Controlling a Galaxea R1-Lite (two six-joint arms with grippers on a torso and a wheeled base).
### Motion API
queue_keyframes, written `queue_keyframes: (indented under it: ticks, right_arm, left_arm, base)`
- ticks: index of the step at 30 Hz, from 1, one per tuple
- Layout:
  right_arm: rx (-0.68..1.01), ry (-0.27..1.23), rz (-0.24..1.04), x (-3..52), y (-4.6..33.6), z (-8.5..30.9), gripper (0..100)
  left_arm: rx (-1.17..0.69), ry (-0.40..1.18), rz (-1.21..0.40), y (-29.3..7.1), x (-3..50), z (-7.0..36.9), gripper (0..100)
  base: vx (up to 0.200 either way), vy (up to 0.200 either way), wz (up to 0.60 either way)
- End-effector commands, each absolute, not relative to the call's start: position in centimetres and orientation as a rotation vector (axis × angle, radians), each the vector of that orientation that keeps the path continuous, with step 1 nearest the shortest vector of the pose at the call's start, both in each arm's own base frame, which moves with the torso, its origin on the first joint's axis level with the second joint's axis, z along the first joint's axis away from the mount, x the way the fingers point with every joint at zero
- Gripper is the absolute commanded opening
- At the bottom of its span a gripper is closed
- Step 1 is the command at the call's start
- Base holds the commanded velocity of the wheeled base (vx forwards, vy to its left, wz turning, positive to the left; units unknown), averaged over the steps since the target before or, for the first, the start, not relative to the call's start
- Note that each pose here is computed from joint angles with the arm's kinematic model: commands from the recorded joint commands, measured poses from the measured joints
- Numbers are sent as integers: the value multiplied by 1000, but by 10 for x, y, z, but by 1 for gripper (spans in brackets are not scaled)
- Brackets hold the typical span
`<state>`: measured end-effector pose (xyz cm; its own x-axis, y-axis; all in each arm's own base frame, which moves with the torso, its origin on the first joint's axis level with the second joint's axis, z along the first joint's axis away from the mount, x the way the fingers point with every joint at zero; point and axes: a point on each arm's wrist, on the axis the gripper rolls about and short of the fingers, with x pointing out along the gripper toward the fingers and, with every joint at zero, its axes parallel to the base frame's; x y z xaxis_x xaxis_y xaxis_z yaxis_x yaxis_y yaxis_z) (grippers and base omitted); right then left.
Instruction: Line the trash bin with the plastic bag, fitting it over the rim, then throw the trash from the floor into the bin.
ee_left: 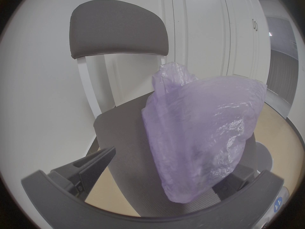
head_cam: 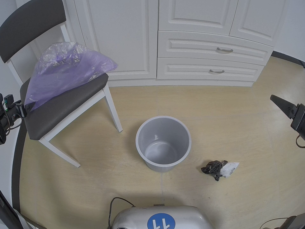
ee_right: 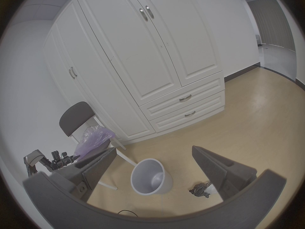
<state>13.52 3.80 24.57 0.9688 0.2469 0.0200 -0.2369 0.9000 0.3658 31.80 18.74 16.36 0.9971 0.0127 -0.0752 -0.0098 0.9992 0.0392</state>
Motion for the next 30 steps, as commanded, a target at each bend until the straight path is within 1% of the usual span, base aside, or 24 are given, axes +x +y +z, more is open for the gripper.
queue_keyframes:
  ticks: [1,7,8,10,16,17,30]
  right_arm:
    - [377,20,254,134,38,247,100]
    - [377,20,254,134,38,247,100]
    - [377,20,254,134,38,247,100]
    - [377,19,254,133,38,247,100]
    - [375,17,256,133,37,247,100]
    - [376,16,256,132,37,247,100]
    - [373,33,256,134,38,244,100]
  left_arm:
    - [45,57,19,189,322,168,100]
    - [39,24,15,188,324,171,100]
    - [15,-20,-2,183,327,175,100]
    - [-5,-43,-11,179,329,178,100]
    - [-18,-44,-35,175,339,171,100]
    - [-20,-44,-38,174,341,171,0]
    - [-36,-42,-55,173,341,170,0]
  base:
    - [0,0,0]
    - [0,0,0]
    - [0,0,0]
    - [0,0,0]
    - [0,0,0]
    - [0,0,0]
    - [0,0,0]
